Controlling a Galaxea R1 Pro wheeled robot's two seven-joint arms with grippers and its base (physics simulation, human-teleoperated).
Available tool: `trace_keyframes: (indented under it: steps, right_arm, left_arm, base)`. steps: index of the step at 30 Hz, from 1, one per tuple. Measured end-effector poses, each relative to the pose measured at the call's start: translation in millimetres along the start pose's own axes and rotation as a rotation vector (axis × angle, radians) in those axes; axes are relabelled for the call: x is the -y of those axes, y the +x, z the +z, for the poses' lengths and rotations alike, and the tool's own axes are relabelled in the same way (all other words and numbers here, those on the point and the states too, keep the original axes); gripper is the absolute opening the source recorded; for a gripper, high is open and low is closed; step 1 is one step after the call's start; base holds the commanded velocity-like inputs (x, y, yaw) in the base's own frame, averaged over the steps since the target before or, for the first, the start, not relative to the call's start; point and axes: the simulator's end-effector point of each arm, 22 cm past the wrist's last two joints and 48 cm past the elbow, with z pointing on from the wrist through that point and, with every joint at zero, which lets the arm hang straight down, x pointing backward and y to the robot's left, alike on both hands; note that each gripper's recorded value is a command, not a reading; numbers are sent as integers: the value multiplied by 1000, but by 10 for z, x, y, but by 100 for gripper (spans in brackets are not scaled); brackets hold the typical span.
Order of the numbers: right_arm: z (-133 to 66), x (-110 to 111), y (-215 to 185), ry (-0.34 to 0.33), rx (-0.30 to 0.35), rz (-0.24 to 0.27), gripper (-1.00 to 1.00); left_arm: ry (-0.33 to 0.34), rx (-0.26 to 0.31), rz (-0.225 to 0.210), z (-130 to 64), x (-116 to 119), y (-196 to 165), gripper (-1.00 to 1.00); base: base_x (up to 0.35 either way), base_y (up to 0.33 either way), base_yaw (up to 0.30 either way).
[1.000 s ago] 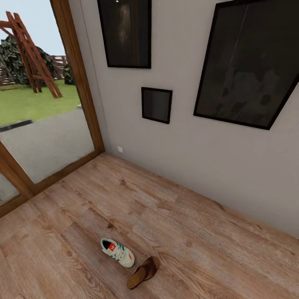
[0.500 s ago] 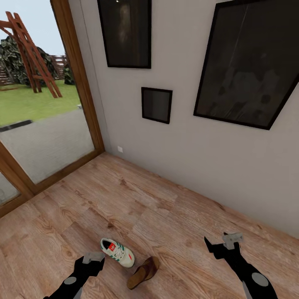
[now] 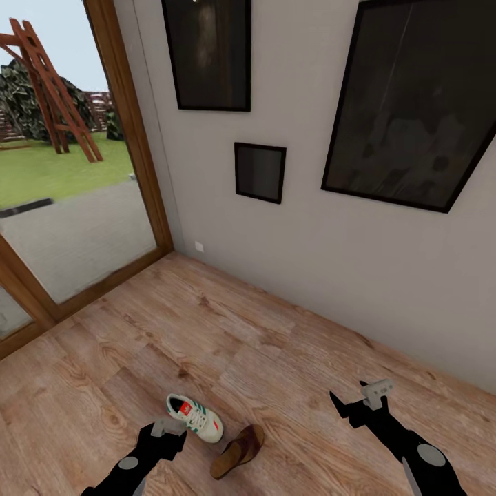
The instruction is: Pick up the two gym shoes and the two sandals from the corridor floor and place them onto the hallstand (shoe rack) in the corridor, making sure they are on the rack and not on the floor. Arrange them so the two gym shoes are next to each other and the two sandals are next to each other.
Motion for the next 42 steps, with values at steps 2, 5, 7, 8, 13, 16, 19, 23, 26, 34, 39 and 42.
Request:
trace_keyframes:
  steps: [2,5,7,8,13,16,19,23,26,34,39,42]
  right_arm:
    - [15,1,28,0,2,-1,100]
    - [40,1,84,1,2,-1,100]
    - [56,-1,125,1,1,-1,100]
    - [64,-2,145,1,0,-1,100]
    - [109,-7,257,1,-3,0,100]
    - [137,-7,333,1,-6,1,100]
    - [165,-7,410,1,-10,1,100]
    - [204,-11,515,1,-16,2,100]
    - [233,-17,595,0,-20,3,100]
    - [311,-31,814,-2,-31,6,100]
    - [360,-42,949,-3,-37,7,100]
    - [387,-43,1033,-4,-42,7,100]
  left_arm:
    - [38,11,1,42,160,-41,100]
    - [68,38,6,100,308,-154,100]
    - [76,49,11,132,351,-184,100]
    - [79,53,15,147,368,-192,100]
    - [89,62,36,225,414,-164,100]
    - [91,58,43,274,425,-98,100]
    - [95,54,49,323,430,-28,100]
    - [123,51,74,385,479,53,100]
    - [173,47,114,428,599,100,100]
    - [236,48,217,589,731,116,100]
    - [249,34,300,688,759,214,100]
    - [252,33,330,752,780,236,100]
  base:
    - [0,0,0]
    - [0,0,0]
    - [0,0,0]
    - [0,0,0]
    - [0,0,0]
    - [0,0,0]
    - [0,0,0]
    - [0,0,0]
    - [0,0,0]
    - [0,0,0]
    - [0,0,0]
    - [0,0,0]
